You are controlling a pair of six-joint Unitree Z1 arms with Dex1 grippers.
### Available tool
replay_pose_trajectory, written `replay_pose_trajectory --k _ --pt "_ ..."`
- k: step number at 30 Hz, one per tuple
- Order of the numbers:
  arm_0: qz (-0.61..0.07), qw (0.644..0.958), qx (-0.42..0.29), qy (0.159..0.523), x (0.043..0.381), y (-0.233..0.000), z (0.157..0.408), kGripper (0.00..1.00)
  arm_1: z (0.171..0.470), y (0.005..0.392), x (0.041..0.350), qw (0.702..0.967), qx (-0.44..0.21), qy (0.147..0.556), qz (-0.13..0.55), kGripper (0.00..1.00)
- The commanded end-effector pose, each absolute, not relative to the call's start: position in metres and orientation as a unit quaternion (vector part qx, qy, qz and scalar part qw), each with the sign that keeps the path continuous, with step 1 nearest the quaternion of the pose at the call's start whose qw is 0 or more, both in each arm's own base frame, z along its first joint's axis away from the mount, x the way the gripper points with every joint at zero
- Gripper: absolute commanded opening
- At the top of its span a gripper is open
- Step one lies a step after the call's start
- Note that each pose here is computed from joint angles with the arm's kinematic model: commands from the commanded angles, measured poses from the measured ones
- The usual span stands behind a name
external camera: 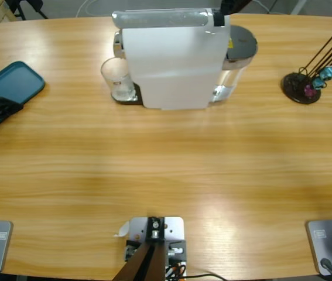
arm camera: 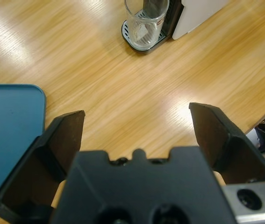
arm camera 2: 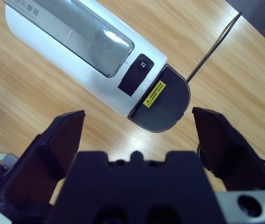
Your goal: Pour coffee
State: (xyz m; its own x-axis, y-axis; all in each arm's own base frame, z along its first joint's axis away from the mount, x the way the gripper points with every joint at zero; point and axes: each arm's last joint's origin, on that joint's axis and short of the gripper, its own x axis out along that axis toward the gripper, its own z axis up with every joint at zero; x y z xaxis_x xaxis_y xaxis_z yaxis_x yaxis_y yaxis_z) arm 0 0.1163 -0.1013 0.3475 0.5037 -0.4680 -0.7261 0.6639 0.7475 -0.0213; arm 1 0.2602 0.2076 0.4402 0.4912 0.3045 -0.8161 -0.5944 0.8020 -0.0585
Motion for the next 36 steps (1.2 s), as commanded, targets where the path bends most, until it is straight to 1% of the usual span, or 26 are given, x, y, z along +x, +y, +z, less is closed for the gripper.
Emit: replay_pose_trajectory --k 1,3,4,7,9,10,13,14,16,18,20,21,25,29,36 --pt "-0.329 0.856 0.128 0.377 0.117 -0.103 0.331 0.965 0.444 0.188 0.235 0.864 -0.164 0.394 0.267 1.0" --pt "-0.33 0.858 0.126 0.373 0.118 -0.103 0.331 0.964 0.438 0.171 0.211 0.879 -0.151 0.359 0.275 1.0" --pt "-0.329 0.858 0.124 0.374 0.118 -0.103 0.33 0.964 0.433 0.163 0.2 0.883 -0.148 0.349 0.278 1.0" --pt "-0.327 0.86 0.114 0.375 0.117 -0.103 0.33 0.964 0.413 0.142 0.173 0.886 -0.144 0.339 0.282 1.0" --pt "-0.328 0.863 0.106 0.368 0.116 -0.102 0.329 0.965 0.398 0.128 0.155 0.891 -0.139 0.322 0.287 1.0" --pt "-0.328 0.864 0.103 0.367 0.115 -0.101 0.329 0.964 0.389 0.119 0.144 0.897 -0.133 0.306 0.29 1.0" --pt "-0.329 0.869 0.091 0.357 0.111 -0.098 0.326 0.964 0.367 0.103 0.125 0.904 -0.121 0.283 0.297 1.0" --pt "-0.327 0.873 0.085 0.351 0.109 -0.096 0.323 0.962 0.361 0.1 0.121 0.905 -0.118 0.276 0.3 1.0" --pt "-0.336 0.88 0.08 0.326 0.104 -0.092 0.312 0.947 0.346 0.093 0.111 0.909 -0.108 0.25 0.315 1.0" --pt "-0.362 0.884 0.093 0.282 0.096 -0.087 0.298 0.932 0.331 0.086 0.102 0.913 -0.1 0.227 0.325 1.0" --pt "-0.368 0.889 0.095 0.255 0.088 -0.08 0.286 0.935 0.319 0.081 0.096 0.91 -0.101 0.233 0.329 1.0" --pt "-0.369 0.891 0.093 0.249 0.085 -0.078 0.282 0.936 0.314 0.079 0.092 0.907 -0.102 0.237 0.333 1.0" --pt "-0.373 0.897 0.087 0.222 0.081 -0.074 0.28 0.941 0.294 0.067 0.077 0.904 -0.109 0.231 0.344 1.0" --pt "-0.387 0.891 0.084 0.222 0.082 -0.077 0.273 0.936 0.282 0.058 0.066 0.91 -0.099 0.204 0.348 1.0" --pt "-0.412 0.878 0.079 0.231 0.084 -0.082 0.268 0.941 0.272 0.062 0.071 0.908 -0.1 0.209 0.348 1.0"
